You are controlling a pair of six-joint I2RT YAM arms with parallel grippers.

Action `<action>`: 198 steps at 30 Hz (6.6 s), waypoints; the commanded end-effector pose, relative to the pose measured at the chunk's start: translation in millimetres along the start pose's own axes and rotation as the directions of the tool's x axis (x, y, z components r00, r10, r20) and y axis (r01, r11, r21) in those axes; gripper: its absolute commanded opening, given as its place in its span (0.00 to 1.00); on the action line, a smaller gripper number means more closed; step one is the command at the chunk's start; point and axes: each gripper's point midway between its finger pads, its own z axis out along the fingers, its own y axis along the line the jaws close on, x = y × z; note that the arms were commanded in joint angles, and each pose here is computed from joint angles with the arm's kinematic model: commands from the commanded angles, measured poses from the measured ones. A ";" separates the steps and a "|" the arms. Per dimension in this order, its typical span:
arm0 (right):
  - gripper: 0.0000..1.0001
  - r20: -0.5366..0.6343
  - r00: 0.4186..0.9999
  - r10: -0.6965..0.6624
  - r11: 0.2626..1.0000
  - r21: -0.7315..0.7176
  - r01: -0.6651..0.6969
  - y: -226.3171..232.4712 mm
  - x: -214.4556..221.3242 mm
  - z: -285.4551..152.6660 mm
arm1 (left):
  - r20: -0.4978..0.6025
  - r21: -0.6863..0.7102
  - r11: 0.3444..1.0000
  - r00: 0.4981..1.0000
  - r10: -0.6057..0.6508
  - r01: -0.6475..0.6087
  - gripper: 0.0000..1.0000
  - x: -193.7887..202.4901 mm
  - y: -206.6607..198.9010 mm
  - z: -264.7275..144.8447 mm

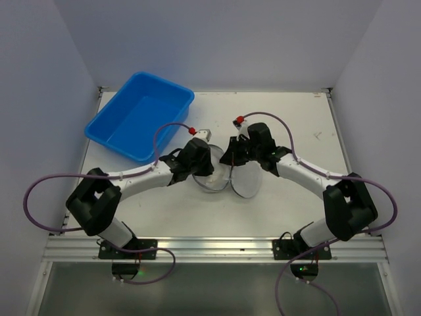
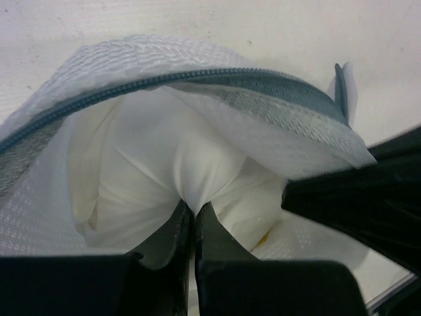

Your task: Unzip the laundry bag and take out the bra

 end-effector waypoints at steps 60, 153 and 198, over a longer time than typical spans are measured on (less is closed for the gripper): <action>0.00 -0.063 0.995 0.081 0.969 0.238 -0.064 -41.1 42.5 -21.5 | 0.856 0.038 0.998 0.517 -0.011 -0.042 0.00 -424.3 97.4 -256.4; 0.00 -0.009 1.000 0.014 0.967 0.256 -0.012 -26.3 39.9 -20.8 | -0.074 -0.227 0.971 0.995 0.060 -0.075 0.00 69.4 11.8 23.3; 0.00 -0.084 0.996 0.004 0.942 0.334 0.024 -45.3 54.4 -21.5 | 0.424 -0.592 0.788 0.897 0.126 0.169 0.00 -247.1 268.2 -140.9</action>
